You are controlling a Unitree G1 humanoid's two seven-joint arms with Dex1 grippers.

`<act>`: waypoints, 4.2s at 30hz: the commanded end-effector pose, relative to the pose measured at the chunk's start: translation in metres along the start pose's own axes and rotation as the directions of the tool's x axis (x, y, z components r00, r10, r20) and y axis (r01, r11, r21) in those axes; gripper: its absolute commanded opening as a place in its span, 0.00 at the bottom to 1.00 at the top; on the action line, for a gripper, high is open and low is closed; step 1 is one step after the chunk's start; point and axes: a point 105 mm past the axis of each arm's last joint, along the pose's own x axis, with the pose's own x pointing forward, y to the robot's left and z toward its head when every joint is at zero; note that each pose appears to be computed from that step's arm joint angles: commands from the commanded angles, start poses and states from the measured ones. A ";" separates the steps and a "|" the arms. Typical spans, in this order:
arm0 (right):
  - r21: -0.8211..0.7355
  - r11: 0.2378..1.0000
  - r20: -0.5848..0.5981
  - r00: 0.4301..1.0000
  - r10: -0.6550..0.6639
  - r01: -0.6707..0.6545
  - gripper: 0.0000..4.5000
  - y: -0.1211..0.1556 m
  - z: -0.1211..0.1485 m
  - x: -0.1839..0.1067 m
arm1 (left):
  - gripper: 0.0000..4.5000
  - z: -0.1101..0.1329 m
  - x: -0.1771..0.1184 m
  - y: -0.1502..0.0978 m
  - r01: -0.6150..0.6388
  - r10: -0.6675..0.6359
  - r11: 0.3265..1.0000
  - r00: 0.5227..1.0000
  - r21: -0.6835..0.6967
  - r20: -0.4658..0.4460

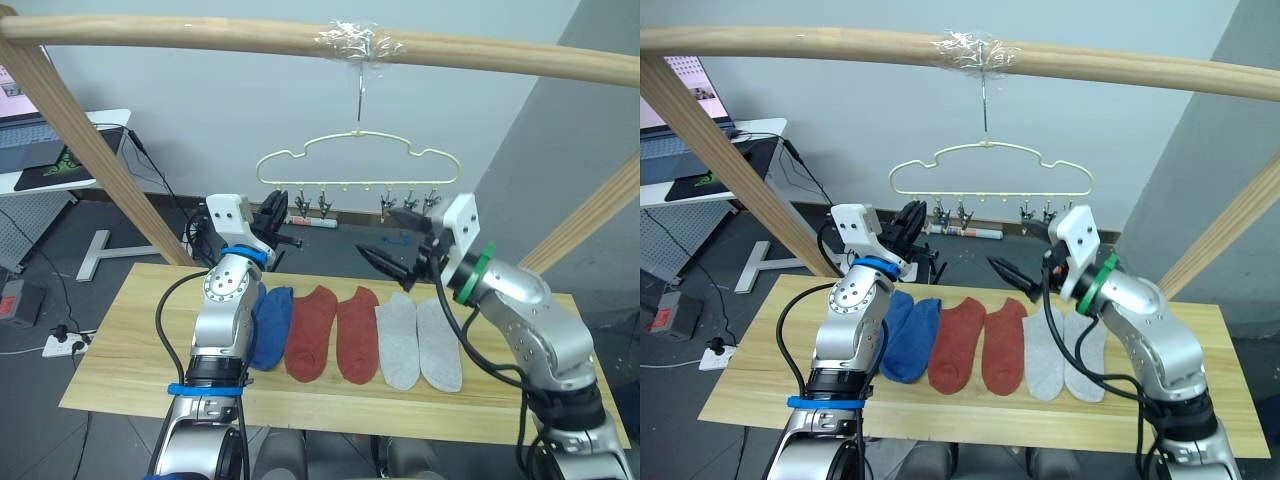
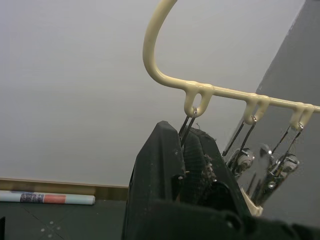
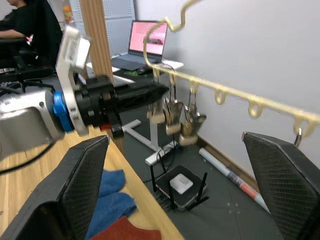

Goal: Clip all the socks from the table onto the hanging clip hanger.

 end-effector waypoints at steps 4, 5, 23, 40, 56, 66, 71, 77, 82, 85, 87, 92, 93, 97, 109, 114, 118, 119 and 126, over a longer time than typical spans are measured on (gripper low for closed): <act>-0.030 0.965 -0.350 0.901 -0.255 0.262 1.00 -0.027 -0.105 -0.039 | 0.00 0.010 0.000 0.002 -0.003 0.003 1.000 0.999 0.008 0.038; -0.017 0.949 -0.378 0.877 -0.297 0.314 1.00 -0.034 -0.116 -0.044 | 0.00 0.008 -0.001 0.002 -0.001 0.001 1.000 0.999 0.009 0.033; 0.014 0.945 -0.627 0.739 -0.245 0.325 0.64 -0.037 -0.209 -0.065 | 0.00 0.006 -0.002 0.001 0.010 -0.011 1.000 1.000 0.019 0.021; -0.198 0.980 -0.390 0.918 -0.076 -0.004 0.01 -0.022 -0.110 -0.044 | 0.00 -0.007 -0.010 0.003 0.039 -0.113 0.839 0.988 -0.543 -0.103; -0.210 0.972 -0.141 0.987 0.074 -0.103 0.01 0.018 -0.023 0.089 | 0.00 0.013 -0.018 -0.012 0.121 -0.262 0.646 0.963 -0.753 -0.070; -0.231 0.967 -0.078 0.993 0.091 -0.107 0.01 0.022 0.001 0.098 | 0.00 0.010 -0.019 -0.011 0.116 -0.257 0.657 0.963 -0.745 -0.077; -0.222 0.969 -0.056 0.994 0.097 -0.107 0.01 0.027 0.007 0.104 | 0.00 0.011 -0.018 -0.013 0.125 -0.263 0.654 0.962 -0.746 -0.069; -0.220 0.970 -0.048 0.994 0.093 -0.101 0.00 0.028 0.009 0.104 | 0.08 0.012 -0.020 -0.012 0.134 -0.261 0.676 0.963 -0.724 -0.066; -0.207 0.972 -0.052 0.993 0.105 -0.113 0.00 0.031 0.007 0.103 | 0.44 0.014 -0.022 -0.008 0.136 -0.254 0.672 0.966 -0.728 -0.055; -0.205 0.971 -0.052 0.992 0.112 -0.120 0.00 0.034 0.006 0.103 | 0.66 0.015 -0.023 -0.008 0.146 -0.264 0.675 0.963 -0.724 -0.052; -0.183 0.974 -0.049 0.991 0.127 -0.133 0.00 0.038 0.005 0.104 | 0.81 0.016 -0.024 0.001 0.126 -0.243 0.705 0.968 -0.698 -0.070; -0.014 0.982 -0.034 0.982 0.186 -0.186 0.12 0.052 0.003 0.106 | 1.00 0.021 -0.030 0.014 0.130 -0.235 0.745 0.969 -0.655 -0.075; 0.016 0.980 -0.032 0.979 0.199 -0.199 0.17 0.054 0.003 0.107 | 1.00 0.021 -0.032 0.015 0.135 -0.241 0.752 0.967 -0.645 -0.079; 0.074 0.978 -0.046 0.979 0.199 -0.195 0.48 0.053 -0.001 0.107 | 1.00 0.019 -0.041 0.011 0.191 -0.299 0.817 0.947 -0.544 -0.117; 0.048 0.994 -0.069 0.993 0.099 -0.096 0.99 0.022 -0.015 0.056 | 0.96 0.024 -0.056 -0.029 0.328 -0.331 0.943 0.941 -0.052 -0.076; 0.026 0.998 -0.051 0.997 0.055 -0.054 1.00 0.007 -0.005 0.023 | 0.68 0.013 -0.050 -0.056 0.293 -0.295 0.955 0.955 -0.040 -0.042; 0.010 0.998 -0.053 0.997 0.060 -0.060 1.00 0.006 0.000 0.015 | 0.55 0.007 -0.046 -0.062 0.259 -0.259 0.966 0.965 -0.012 -0.033; 0.007 0.998 -0.051 0.997 0.059 -0.059 1.00 0.006 0.001 0.014 | 0.55 0.007 -0.045 -0.063 0.250 -0.250 0.968 0.968 -0.005 -0.027; -0.028 0.998 -0.036 0.998 0.048 -0.049 1.00 0.001 0.015 0.009 | 0.28 0.004 -0.039 -0.059 0.197 -0.197 0.980 0.980 0.016 -0.011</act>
